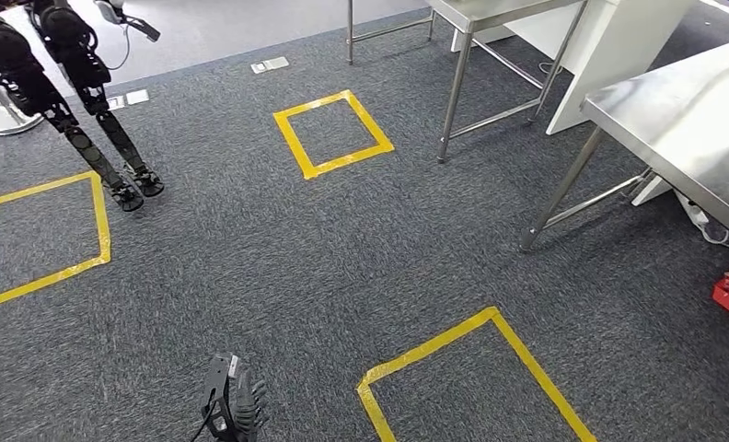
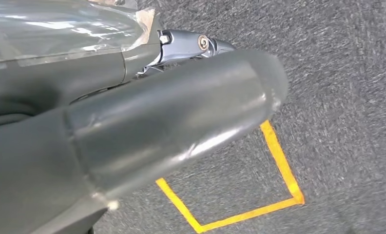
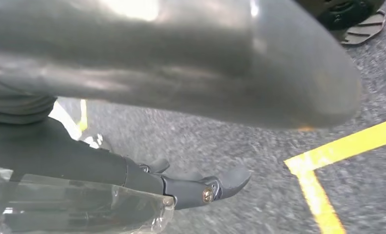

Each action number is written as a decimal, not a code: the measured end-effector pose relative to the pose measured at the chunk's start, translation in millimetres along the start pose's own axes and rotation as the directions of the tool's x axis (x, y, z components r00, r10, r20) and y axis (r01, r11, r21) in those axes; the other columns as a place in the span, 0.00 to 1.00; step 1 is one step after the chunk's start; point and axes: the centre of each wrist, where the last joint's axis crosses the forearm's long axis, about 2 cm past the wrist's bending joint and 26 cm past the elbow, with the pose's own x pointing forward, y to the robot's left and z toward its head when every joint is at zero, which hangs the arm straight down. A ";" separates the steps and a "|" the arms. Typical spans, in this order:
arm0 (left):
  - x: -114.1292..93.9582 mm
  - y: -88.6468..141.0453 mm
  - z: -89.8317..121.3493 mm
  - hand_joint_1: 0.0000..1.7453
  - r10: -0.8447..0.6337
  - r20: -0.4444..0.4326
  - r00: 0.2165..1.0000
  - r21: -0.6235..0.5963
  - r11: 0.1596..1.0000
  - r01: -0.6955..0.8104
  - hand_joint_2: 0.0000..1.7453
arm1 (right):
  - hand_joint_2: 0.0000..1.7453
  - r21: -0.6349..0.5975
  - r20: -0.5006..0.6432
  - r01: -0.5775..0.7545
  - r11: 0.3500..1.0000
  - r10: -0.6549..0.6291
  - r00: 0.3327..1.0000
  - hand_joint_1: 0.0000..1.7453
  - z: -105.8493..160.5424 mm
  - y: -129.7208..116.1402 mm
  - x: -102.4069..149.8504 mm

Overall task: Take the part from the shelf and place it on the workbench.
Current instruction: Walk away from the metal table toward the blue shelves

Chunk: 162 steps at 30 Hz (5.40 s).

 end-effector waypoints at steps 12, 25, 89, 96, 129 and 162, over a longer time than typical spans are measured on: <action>-0.2 1.7 -2.3 0.00 -0.021 -0.001 1.000 0.000 1.000 0.021 0.00 | 0.00 0.002 -0.009 -0.008 1.000 0.008 1.000 0.00 0.1 1.5 1.0; 1.3 4.1 -2.9 0.00 -0.047 -0.014 0.999 -0.032 0.998 0.047 0.00 | 0.00 0.008 -0.015 -0.009 1.000 0.009 1.000 0.00 0.3 5.6 1.3; 3.4 6.7 -8.5 0.00 -0.055 0.042 0.998 -0.086 0.995 0.059 0.00 | 0.00 -0.003 -0.003 -0.011 1.000 0.011 1.000 0.00 0.3 7.6 -0.8; 0.8 8.1 -8.3 0.00 -0.057 0.036 0.998 -0.090 0.994 0.060 0.00 | 0.00 -0.002 0.003 -0.011 1.000 0.011 1.000 0.00 0.4 8.3 2.3; -4.3 9.0 -7.1 0.00 -0.072 0.016 0.997 -0.113 0.991 0.074 0.00 | 0.00 -0.001 -0.002 -0.012 1.000 0.012 1.000 0.00 0.3 8.7 -1.2; -5.1 8.0 -6.7 0.00 -0.046 0.015 0.999 -0.136 0.990 0.048 0.00 | 0.00 -0.031 0.016 -0.009 0.999 0.010 1.000 0.00 0.1 4.5 -2.9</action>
